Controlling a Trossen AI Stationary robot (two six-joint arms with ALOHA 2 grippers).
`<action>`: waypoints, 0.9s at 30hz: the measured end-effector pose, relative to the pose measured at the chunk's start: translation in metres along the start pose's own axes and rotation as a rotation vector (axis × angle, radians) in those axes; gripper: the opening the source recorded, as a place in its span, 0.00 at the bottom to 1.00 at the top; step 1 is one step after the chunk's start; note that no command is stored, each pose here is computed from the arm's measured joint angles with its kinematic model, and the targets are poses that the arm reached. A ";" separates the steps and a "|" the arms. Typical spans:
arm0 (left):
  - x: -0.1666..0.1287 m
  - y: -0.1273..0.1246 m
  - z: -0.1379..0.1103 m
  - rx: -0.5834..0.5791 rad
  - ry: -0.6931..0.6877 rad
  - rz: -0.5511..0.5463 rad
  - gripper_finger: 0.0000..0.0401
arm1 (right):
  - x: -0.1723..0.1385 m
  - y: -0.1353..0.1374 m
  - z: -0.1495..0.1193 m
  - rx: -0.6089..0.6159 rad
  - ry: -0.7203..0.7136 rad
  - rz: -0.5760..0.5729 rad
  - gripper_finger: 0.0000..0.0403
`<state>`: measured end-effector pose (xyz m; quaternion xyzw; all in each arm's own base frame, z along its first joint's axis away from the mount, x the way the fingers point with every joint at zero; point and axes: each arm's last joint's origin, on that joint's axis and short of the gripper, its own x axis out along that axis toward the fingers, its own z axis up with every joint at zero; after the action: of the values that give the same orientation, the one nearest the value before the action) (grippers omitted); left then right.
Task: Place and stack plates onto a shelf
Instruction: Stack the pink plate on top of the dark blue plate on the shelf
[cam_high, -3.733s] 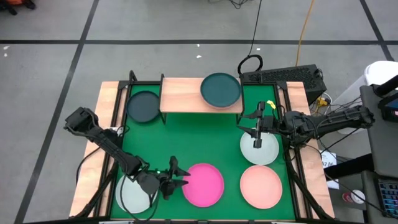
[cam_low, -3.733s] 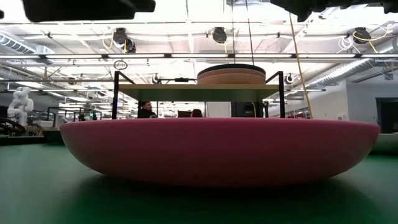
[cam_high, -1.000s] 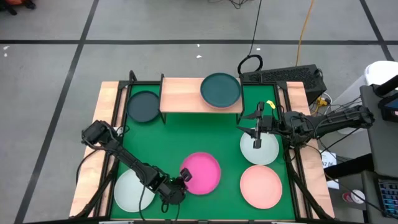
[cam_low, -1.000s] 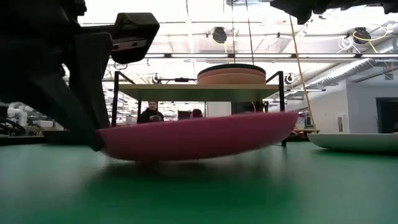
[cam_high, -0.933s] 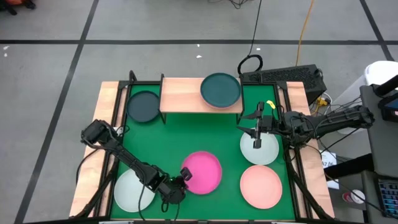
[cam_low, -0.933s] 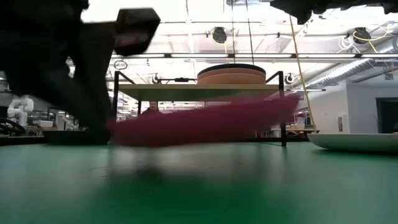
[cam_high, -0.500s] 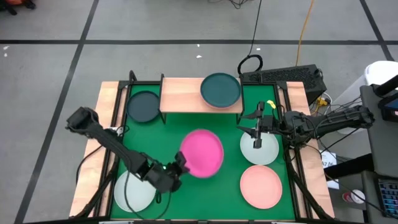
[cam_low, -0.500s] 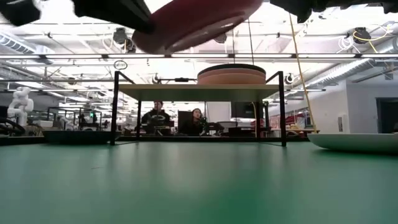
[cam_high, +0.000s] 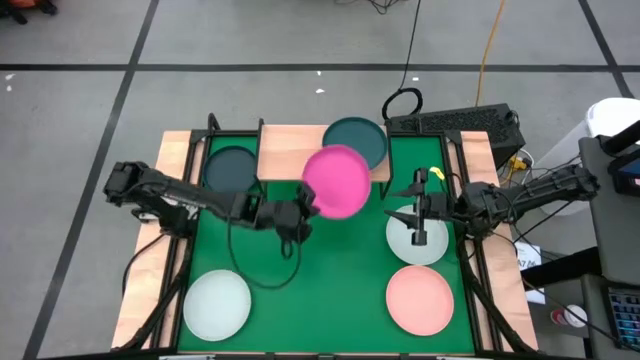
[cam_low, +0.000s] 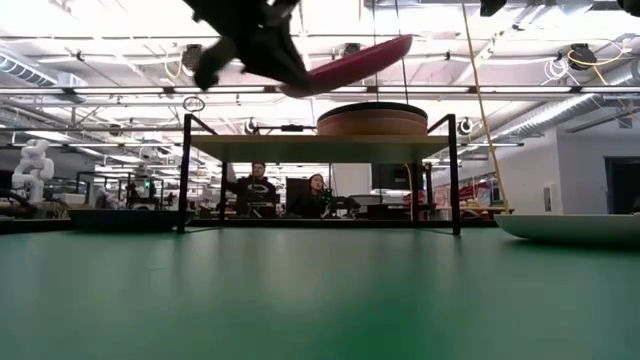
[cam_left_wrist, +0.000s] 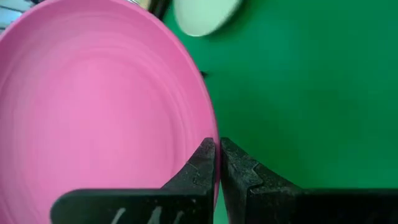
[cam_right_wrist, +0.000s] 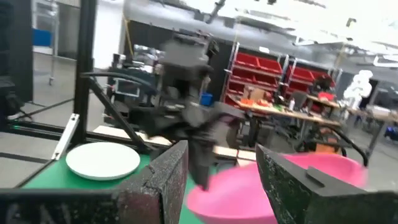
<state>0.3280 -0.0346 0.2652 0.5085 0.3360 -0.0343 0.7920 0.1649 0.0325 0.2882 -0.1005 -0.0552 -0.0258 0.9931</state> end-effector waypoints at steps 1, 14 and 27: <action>0.003 0.006 -0.005 -0.006 -0.011 0.009 0.02 | 0.000 0.001 0.001 -0.008 -0.005 0.005 0.42; 0.004 0.082 -0.051 -0.025 -0.008 0.023 0.02 | -0.001 0.003 0.002 -0.016 -0.016 0.016 0.42; 0.062 0.126 -0.065 -0.051 0.101 -0.243 0.02 | -0.002 0.002 0.005 -0.026 -0.043 0.010 0.42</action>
<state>0.3936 0.0981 0.3117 0.4448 0.4356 -0.0957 0.7767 0.1622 0.0357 0.2926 -0.1145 -0.0759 -0.0196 0.9903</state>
